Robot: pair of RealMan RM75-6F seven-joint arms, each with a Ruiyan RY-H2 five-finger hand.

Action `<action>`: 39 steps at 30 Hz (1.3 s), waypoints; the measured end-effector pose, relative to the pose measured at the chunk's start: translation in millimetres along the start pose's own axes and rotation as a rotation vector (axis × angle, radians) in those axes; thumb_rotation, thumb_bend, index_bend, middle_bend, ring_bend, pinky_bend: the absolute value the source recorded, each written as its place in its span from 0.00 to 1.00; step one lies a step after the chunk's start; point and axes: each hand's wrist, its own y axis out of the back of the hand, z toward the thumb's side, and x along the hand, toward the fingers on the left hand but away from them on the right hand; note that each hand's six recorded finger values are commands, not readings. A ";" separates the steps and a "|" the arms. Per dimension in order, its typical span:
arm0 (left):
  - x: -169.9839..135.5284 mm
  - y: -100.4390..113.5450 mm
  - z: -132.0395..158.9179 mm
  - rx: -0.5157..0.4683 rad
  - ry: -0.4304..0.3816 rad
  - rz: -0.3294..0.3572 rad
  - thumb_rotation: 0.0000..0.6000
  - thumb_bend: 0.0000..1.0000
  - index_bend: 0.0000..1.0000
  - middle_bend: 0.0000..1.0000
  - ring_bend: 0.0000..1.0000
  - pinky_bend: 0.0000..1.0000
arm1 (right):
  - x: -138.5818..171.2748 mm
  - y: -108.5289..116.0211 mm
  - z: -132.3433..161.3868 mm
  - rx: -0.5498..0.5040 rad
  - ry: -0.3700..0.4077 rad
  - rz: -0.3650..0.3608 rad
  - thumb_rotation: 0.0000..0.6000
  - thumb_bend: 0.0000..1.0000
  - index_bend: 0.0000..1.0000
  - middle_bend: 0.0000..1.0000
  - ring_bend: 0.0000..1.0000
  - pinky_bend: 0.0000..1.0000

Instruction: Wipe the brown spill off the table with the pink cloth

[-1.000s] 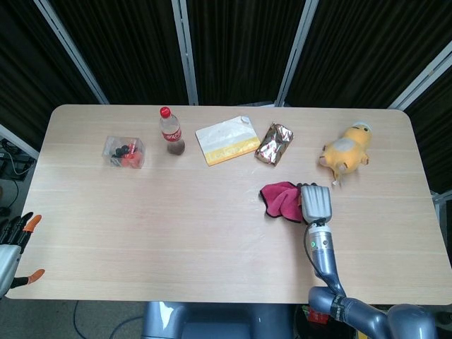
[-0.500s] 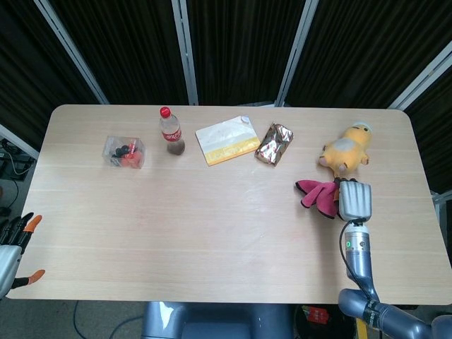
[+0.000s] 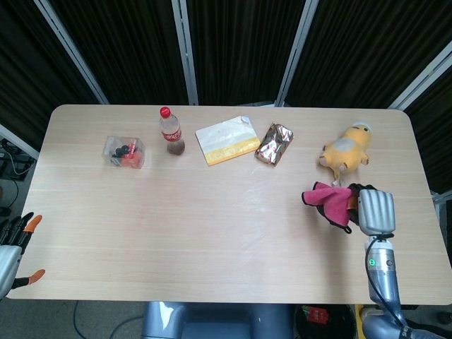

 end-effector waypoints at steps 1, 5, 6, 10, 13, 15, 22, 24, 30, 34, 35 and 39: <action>-0.2 -0.1 0.1 0.001 0.000 0.001 1.00 0.00 0.00 0.00 0.00 0.00 | 5.6 0.9 -3.0 -0.010 -0.004 0.011 1.00 0.71 0.74 0.59 0.52 0.74; -0.2 -0.8 0.0 0.003 0.003 -0.001 1.00 0.00 0.00 0.00 0.00 0.00 | 19.9 0.3 -8.4 -0.039 -0.002 0.040 1.00 0.55 0.63 0.51 0.44 0.73; -0.2 -1.0 0.1 0.003 0.004 -0.002 1.00 0.00 0.00 0.00 0.00 0.00 | 22.9 -0.5 -8.6 -0.044 0.003 0.046 1.00 0.48 0.57 0.47 0.40 0.73; -0.7 -1.5 0.9 0.005 0.005 -0.003 1.00 0.00 0.00 0.00 0.00 0.00 | 34.3 -7.1 -9.9 -0.057 0.020 0.098 1.00 0.27 0.34 0.23 0.15 0.51; -1.0 -1.1 0.9 0.005 0.006 0.000 1.00 0.00 0.00 0.00 0.00 0.00 | 35.9 -11.4 -13.5 -0.060 0.008 0.145 1.00 0.12 0.19 0.04 0.01 0.27; -1.1 -1.2 0.4 0.004 0.007 0.000 1.00 0.00 0.00 0.00 0.00 0.00 | 36.2 -11.2 -17.2 -0.050 -0.003 0.167 1.00 0.04 0.10 0.00 0.00 0.13; -0.8 -0.6 0.5 0.003 0.005 0.003 1.00 0.00 0.00 0.00 0.00 0.00 | 37.7 7.0 -15.0 0.030 0.030 0.130 1.00 0.00 0.03 0.00 0.00 0.01; -0.9 -0.1 0.2 0.001 0.006 0.006 1.00 0.00 0.00 0.00 0.00 0.00 | 39.7 12.8 -13.7 0.040 0.045 0.109 1.00 0.00 0.03 0.00 0.00 0.01; -1.0 0.9 0.2 -0.014 0.004 0.015 1.00 0.00 0.00 0.00 0.00 0.00 | 59.9 31.1 -14.1 0.113 0.131 0.038 1.00 0.00 0.00 0.00 0.00 0.01; -1.4 1.2 0.7 -0.018 -0.001 0.019 1.00 0.00 0.00 0.00 0.00 0.00 | 87.4 38.6 -20.3 0.172 0.200 0.006 1.00 0.00 0.00 0.00 0.00 0.01; -1.5 1.3 0.8 -0.019 -0.002 0.019 1.00 0.00 0.00 0.00 0.00 0.00 | 94.7 38.5 -22.9 0.185 0.212 0.008 1.00 0.00 0.00 0.00 0.00 0.01; -1.1 2.4 0.8 -0.017 -0.008 0.025 1.00 0.00 0.00 0.00 0.00 0.00 | 122.8 33.8 -36.8 0.232 0.233 0.050 1.00 0.00 0.00 0.00 0.00 0.01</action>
